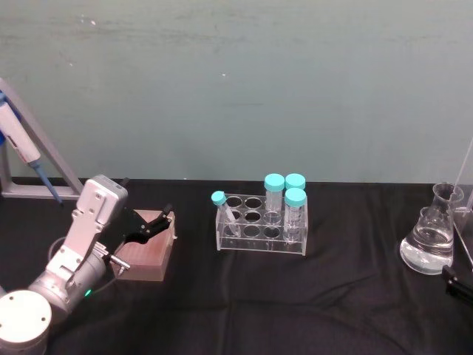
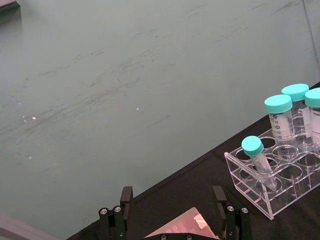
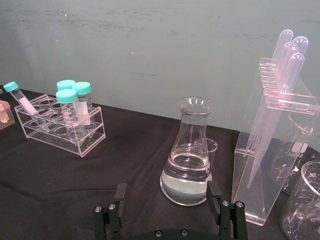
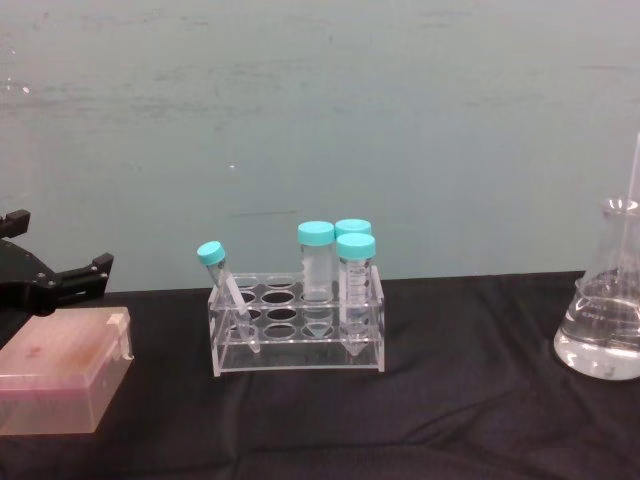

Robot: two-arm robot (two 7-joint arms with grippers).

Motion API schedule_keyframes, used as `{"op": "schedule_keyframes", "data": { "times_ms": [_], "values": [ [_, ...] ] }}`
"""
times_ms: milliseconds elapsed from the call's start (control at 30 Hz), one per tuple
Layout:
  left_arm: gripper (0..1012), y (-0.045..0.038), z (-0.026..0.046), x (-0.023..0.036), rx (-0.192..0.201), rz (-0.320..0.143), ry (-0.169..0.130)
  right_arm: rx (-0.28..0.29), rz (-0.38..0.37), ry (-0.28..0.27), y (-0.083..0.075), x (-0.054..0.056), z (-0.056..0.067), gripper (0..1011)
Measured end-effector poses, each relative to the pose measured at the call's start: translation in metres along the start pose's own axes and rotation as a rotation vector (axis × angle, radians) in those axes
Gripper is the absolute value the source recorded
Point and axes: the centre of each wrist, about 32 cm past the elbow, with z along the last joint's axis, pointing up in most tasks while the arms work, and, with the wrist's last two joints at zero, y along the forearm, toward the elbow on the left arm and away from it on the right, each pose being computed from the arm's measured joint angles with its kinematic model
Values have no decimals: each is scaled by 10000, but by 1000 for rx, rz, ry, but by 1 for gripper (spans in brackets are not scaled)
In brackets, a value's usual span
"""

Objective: Place the experimental apparatus aside using one hand.

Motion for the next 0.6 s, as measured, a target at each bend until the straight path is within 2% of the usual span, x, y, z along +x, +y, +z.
{"op": "schedule_keyframes", "data": {
  "times_ms": [600],
  "values": [
    [1000, 0, 0, 0, 0, 0, 0, 0, 0, 0, 0, 0, 0, 1000]
  ]
}}
